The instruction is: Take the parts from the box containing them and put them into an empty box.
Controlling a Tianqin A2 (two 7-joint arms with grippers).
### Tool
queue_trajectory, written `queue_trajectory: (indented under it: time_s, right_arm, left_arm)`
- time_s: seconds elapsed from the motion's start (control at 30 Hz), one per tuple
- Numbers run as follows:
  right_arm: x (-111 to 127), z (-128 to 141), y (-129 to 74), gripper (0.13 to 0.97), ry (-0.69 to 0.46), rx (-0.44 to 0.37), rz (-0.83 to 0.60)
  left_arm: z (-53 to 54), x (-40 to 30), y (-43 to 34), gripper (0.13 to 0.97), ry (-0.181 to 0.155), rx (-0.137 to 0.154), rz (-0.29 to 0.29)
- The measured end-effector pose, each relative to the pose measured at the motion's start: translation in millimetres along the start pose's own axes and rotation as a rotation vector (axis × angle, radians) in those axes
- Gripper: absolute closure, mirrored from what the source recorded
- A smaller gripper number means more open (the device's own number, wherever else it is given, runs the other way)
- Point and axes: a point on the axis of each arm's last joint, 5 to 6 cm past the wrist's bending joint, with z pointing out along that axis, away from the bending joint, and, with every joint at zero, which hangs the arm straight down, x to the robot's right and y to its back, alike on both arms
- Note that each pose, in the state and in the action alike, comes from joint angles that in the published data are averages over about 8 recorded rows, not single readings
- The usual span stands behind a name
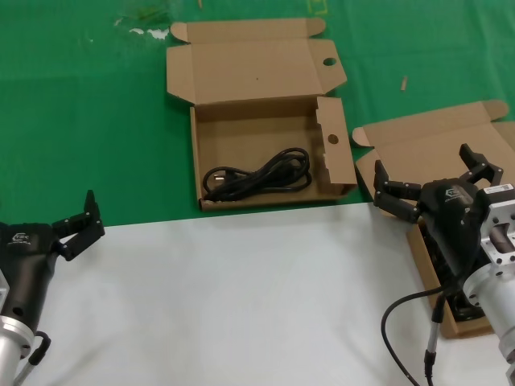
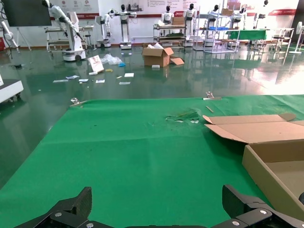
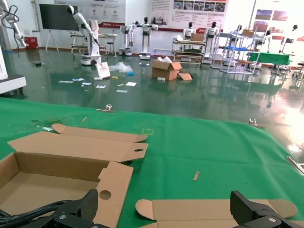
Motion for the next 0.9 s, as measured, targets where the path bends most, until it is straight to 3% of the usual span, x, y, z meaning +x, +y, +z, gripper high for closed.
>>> queue_trajectory:
  time_s: [0.9]
  right_arm:
    - [0.0,0.0,0.0,0.13,0.0,0.0,0.0]
  left_arm:
    - [0.0,0.0,0.0,0.132,0.0,0.0,0.0]
